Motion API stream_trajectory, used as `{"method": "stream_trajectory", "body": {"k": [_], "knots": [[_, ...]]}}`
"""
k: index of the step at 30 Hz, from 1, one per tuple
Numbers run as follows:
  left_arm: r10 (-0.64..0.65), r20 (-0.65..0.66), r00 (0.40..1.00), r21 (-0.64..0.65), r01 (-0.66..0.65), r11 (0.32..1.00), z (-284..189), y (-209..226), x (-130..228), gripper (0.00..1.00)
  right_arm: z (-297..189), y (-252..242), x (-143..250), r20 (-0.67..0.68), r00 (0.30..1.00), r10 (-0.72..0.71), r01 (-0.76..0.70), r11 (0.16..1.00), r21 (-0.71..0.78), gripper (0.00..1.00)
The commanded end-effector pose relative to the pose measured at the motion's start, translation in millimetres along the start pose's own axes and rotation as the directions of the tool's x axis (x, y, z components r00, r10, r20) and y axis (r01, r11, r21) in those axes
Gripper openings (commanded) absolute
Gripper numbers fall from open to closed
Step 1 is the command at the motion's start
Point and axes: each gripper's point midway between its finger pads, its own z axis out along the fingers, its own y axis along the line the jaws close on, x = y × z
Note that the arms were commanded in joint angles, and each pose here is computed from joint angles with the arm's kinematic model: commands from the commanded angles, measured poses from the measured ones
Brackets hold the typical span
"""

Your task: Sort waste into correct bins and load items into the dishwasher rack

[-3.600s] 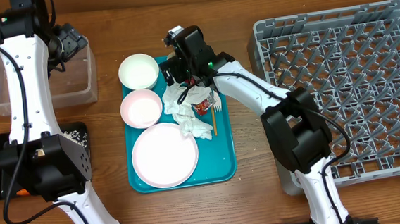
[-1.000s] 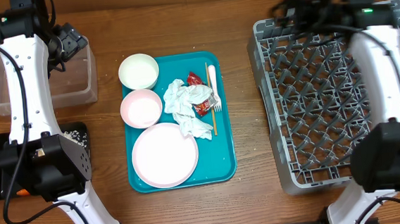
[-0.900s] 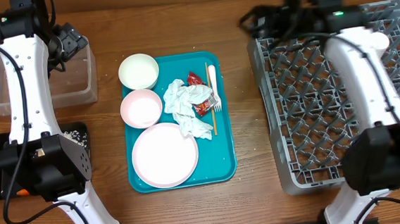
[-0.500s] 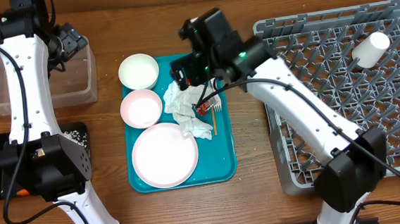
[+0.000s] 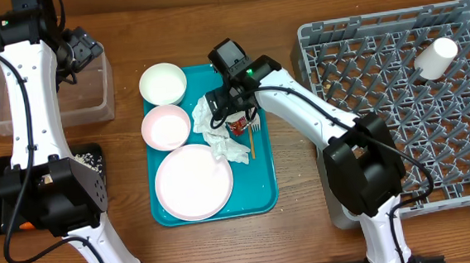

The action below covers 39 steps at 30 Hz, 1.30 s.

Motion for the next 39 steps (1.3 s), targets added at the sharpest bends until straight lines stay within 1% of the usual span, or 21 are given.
{"method": "stream_trajectory", "body": {"k": [1, 5, 9, 10, 11, 12, 14, 17, 23, 26, 28, 29, 30, 34, 36, 39], "knots": [[-0.02, 0.02, 1.0, 0.006, 0.02, 1.0, -9.0, 1.2, -2.7, 1.0, 8.9, -8.0, -2.1, 0.004, 1.0, 0.013, -0.013, 1.0, 0.023, 0.94], [-0.02, 0.02, 1.0, 0.006, 0.02, 1.0, -9.0, 1.2, -2.7, 1.0, 27.9, -9.9, 5.7, -0.028, 1.0, 0.013, -0.012, 0.999, 0.031, 0.94], [-0.02, 0.02, 1.0, 0.006, 0.02, 1.0, -9.0, 1.2, -2.7, 1.0, 30.8, -9.6, 4.6, -0.024, 1.0, 0.013, -0.012, 0.999, 0.03, 0.94], [-0.02, 0.02, 1.0, 0.006, 0.02, 1.0, -9.0, 1.2, -2.7, 1.0, 30.9, -9.4, 3.7, -0.02, 1.0, 0.013, -0.013, 0.999, 0.029, 0.93], [-0.02, 0.02, 1.0, 0.006, 0.02, 1.0, -9.0, 1.2, -2.7, 1.0, 30.9, -9.3, 3.7, -0.02, 1.0, 0.013, -0.013, 1.0, 0.029, 0.88], [-0.02, 0.02, 1.0, 0.006, 0.02, 1.0, -9.0, 1.2, -2.7, 1.0, 30.8, -8.8, 4.0, -0.022, 1.0, 0.014, -0.013, 1.0, 0.026, 0.81], [-0.02, 0.02, 1.0, 0.006, 0.02, 1.0, -9.0, 1.2, -2.7, 1.0, 28.1, -8.6, 4.0, -0.025, 0.999, 0.022, -0.021, 0.999, 0.026, 0.74], [-0.02, 0.02, 1.0, 0.006, 0.02, 1.0, -9.0, 1.2, -2.7, 1.0, 18.4, -4.5, 1.1, -0.034, 0.998, 0.051, -0.051, 0.999, 0.01, 0.72], [-0.02, 0.02, 1.0, 0.006, 0.02, 1.0, -9.0, 1.2, -2.7, 1.0, -12.8, 0.7, -15.4, -0.018, 0.999, 0.051, -0.051, 0.999, -0.001, 0.72], [-0.02, 0.02, 1.0, 0.006, 0.02, 1.0, -9.0, 1.2, -2.7, 1.0, -17.9, 1.7, -19.1, -0.009, 0.999, 0.052, -0.052, 0.999, -0.004, 0.71], [-0.02, 0.02, 1.0, 0.006, 0.02, 1.0, -9.0, 1.2, -2.7, 1.0, -17.7, -0.4, -20.3, -0.003, 0.999, 0.051, -0.051, 0.999, 0.007, 0.67], [-0.02, 0.02, 1.0, 0.006, 0.02, 1.0, -9.0, 1.2, -2.7, 1.0, -17.5, -5.1, -20.8, 0.003, 0.999, 0.051, -0.051, 0.998, 0.034, 0.63], [-0.02, 0.02, 1.0, 0.006, 0.02, 1.0, -9.0, 1.2, -2.7, 1.0, -16.9, -8.1, -20.8, 0.007, 0.999, 0.051, -0.051, 0.997, 0.051, 0.62], [-0.018, 0.02, 1.0, 0.007, 0.018, 1.0, -9.0, 0.5, -2.3, 1.0, -10.3, -27.3, -19.2, 0.016, 0.998, 0.053, -0.055, 0.988, 0.144, 0.63], [-0.018, 0.02, 1.0, 0.007, 0.018, 1.0, -9.0, 0.5, -2.3, 1.0, -8.8, -38.2, -24.5, 0.038, 0.996, 0.084, -0.089, 0.983, 0.159, 0.68], [-0.019, 0.02, 1.0, 0.007, 0.019, 1.0, -9.0, 0.5, -2.3, 1.0, -8.3, -54.1, -32.1, 0.056, 0.991, 0.125, -0.132, 0.98, 0.147, 0.68]]}}
